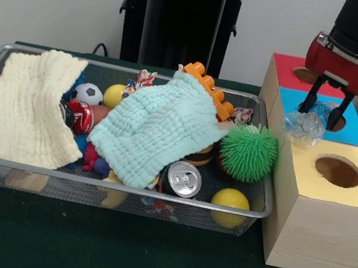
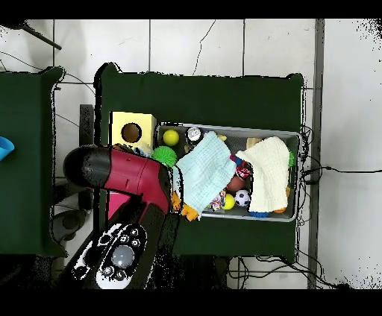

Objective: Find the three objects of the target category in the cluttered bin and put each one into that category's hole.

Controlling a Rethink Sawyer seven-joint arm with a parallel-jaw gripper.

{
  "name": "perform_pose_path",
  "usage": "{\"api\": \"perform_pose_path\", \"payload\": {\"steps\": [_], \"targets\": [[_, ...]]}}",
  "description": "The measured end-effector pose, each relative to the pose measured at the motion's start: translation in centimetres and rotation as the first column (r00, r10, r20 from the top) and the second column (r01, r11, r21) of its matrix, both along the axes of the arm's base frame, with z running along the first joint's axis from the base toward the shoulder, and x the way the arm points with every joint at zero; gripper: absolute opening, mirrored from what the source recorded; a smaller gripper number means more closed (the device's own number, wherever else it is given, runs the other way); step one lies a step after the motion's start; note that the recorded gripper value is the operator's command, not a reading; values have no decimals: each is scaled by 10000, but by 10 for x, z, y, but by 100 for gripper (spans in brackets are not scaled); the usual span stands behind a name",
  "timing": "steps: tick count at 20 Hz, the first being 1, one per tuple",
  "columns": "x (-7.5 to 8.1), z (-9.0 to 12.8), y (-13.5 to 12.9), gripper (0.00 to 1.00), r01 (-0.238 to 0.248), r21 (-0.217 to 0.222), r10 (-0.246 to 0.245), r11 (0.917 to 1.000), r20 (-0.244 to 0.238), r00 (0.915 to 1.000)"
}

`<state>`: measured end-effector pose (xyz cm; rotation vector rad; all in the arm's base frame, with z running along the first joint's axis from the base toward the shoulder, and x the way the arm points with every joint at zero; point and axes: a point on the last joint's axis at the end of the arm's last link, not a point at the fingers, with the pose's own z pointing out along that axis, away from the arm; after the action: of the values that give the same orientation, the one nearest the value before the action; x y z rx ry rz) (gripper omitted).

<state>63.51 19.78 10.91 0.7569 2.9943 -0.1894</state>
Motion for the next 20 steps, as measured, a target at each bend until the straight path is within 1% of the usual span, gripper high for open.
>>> {"api": "perform_pose_path", "payload": {"steps": [8,9,15,20], "targets": [[0,0,0,0,39,19,-39,10000,1,10000],[0,0,0,100,41,20,-41,10000,1,10000],[-1,-12,-1,100,22,-31,-22,10000,-2,10000],[-1,-14,-2,100,72,-28,-72,10000,10,10000]]}}
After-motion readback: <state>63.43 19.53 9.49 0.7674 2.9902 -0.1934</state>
